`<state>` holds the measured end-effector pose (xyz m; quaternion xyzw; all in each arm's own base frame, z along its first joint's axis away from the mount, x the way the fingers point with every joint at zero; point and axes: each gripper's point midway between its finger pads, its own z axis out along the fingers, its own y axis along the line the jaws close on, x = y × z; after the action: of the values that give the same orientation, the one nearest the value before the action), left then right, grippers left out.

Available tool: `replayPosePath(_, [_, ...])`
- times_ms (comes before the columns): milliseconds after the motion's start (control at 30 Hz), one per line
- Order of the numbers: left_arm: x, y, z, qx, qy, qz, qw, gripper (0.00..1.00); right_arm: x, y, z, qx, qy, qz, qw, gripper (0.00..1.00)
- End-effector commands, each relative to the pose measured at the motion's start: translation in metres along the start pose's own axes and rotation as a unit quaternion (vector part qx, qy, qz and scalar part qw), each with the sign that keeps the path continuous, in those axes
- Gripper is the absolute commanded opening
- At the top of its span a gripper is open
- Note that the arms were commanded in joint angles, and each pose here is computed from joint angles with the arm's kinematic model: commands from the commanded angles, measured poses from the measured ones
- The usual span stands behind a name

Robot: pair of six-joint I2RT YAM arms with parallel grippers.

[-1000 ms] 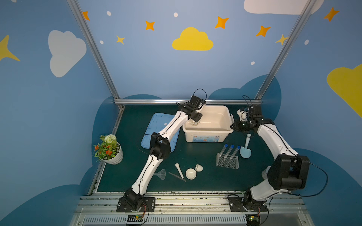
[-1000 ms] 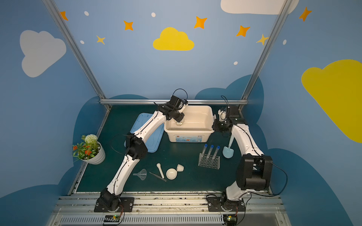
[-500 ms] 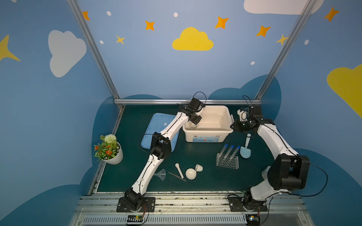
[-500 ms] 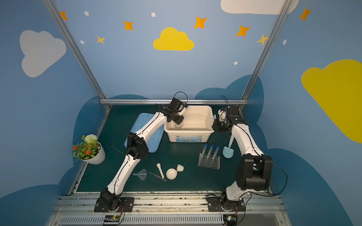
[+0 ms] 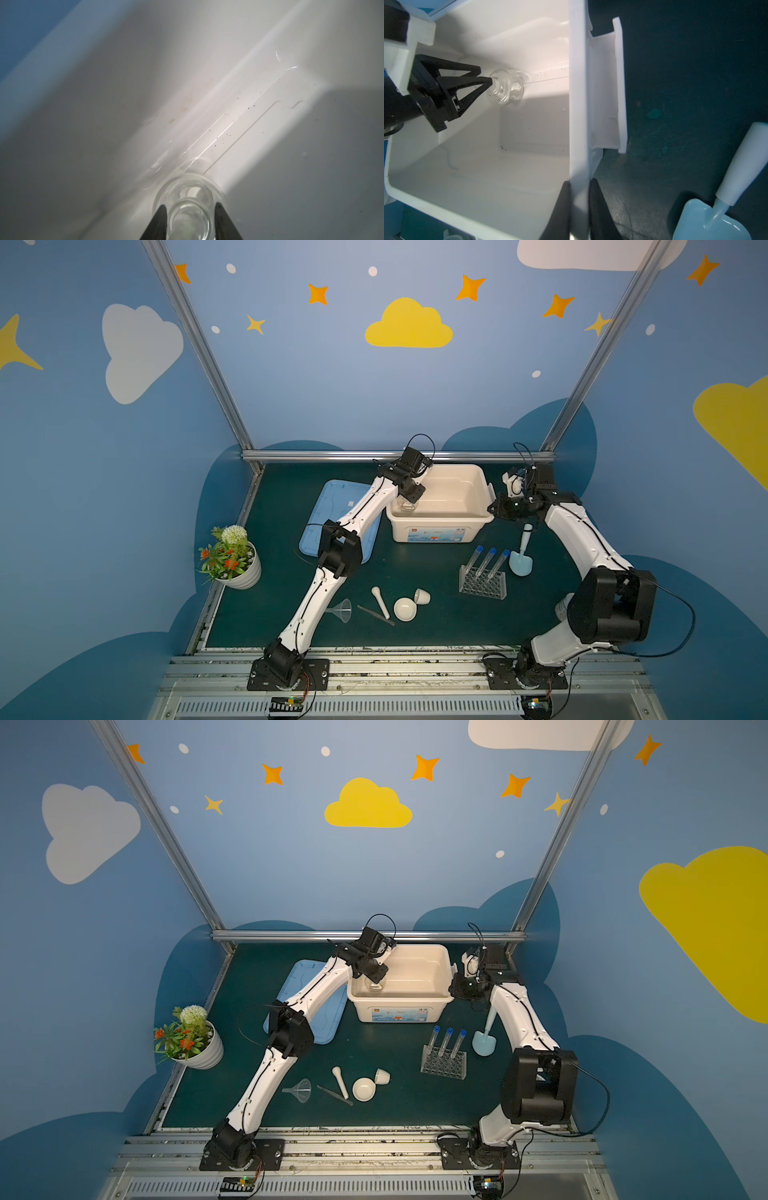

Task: Organize the chemistry lab equipment
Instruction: 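Open the left gripper to release the flask and raise it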

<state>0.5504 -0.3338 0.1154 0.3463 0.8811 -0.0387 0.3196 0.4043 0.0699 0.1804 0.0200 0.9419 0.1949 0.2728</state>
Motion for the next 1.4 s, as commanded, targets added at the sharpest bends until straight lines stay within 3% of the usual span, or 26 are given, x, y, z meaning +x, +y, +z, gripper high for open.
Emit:
replayPosePath(0, [0.002,0.009,0.003,-0.006,0.000,-0.013,1.000,0.48,0.007,-0.001,0.004,0.003,0.019,0.008,1.000,0.11])
replayPosePath(267, [-0.021,0.010,-0.023,-0.005,-0.035,-0.024,0.999,0.89,0.007,-0.003,0.005,0.008,0.018,0.012,1.000,0.11])
replayPosePath(367, [-0.032,0.014,-0.041,-0.009,-0.050,-0.031,0.998,0.98,0.007,-0.004,0.005,0.009,0.017,0.015,1.000,0.10])
replayPosePath(533, [-0.043,0.024,-0.074,-0.025,-0.065,-0.045,0.997,1.00,0.007,-0.005,0.006,0.010,0.018,0.016,1.000,0.10])
replayPosePath(800, [-0.069,0.015,-0.136,0.019,-0.122,-0.095,0.988,1.00,0.009,-0.006,0.007,0.013,0.018,0.021,1.000,0.09])
replayPosePath(1100, [-0.028,0.001,-0.155,0.080,-0.087,-0.169,0.978,1.00,0.010,-0.006,0.006,0.012,0.017,0.021,1.000,0.09])
replayPosePath(1367, [0.002,-0.010,-0.159,0.128,-0.096,-0.219,0.962,1.00,0.012,-0.006,0.006,0.011,0.019,0.025,0.999,0.09])
